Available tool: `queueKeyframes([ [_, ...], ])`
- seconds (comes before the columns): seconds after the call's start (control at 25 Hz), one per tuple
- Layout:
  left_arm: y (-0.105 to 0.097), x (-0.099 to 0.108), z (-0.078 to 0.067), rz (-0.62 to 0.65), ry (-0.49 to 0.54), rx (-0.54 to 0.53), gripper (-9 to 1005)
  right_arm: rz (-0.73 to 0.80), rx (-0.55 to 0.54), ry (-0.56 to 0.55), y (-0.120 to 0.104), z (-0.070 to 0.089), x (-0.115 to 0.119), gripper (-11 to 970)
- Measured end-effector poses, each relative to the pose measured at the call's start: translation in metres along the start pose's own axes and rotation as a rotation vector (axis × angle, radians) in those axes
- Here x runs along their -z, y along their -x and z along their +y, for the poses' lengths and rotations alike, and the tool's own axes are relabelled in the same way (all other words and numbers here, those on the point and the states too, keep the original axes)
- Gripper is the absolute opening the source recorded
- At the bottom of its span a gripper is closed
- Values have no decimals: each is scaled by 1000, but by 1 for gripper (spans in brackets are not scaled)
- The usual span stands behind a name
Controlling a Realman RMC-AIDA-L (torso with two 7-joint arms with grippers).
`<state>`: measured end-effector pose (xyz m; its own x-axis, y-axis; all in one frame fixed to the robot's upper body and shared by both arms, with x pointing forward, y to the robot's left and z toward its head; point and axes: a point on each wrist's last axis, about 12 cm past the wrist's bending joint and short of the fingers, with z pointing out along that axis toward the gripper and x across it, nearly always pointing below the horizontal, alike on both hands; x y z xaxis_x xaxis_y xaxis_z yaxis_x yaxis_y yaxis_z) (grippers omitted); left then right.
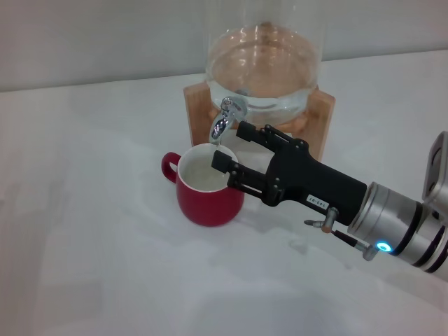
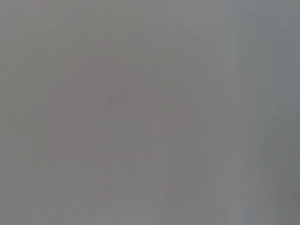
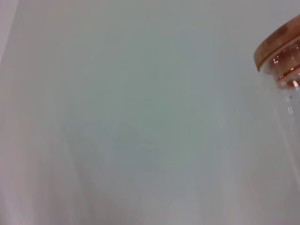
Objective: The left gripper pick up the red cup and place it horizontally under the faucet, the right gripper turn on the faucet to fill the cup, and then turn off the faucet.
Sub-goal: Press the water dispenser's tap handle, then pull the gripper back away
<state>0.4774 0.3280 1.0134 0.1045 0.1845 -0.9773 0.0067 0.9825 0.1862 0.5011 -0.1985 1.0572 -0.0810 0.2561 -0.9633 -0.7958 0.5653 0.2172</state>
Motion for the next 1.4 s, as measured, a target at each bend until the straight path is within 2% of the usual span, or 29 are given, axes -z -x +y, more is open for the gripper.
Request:
queueKeyframes([
  [1.4,1,-2,-2,-5,-11,-1,877,-9,9,-48,2,-8,8,792],
])
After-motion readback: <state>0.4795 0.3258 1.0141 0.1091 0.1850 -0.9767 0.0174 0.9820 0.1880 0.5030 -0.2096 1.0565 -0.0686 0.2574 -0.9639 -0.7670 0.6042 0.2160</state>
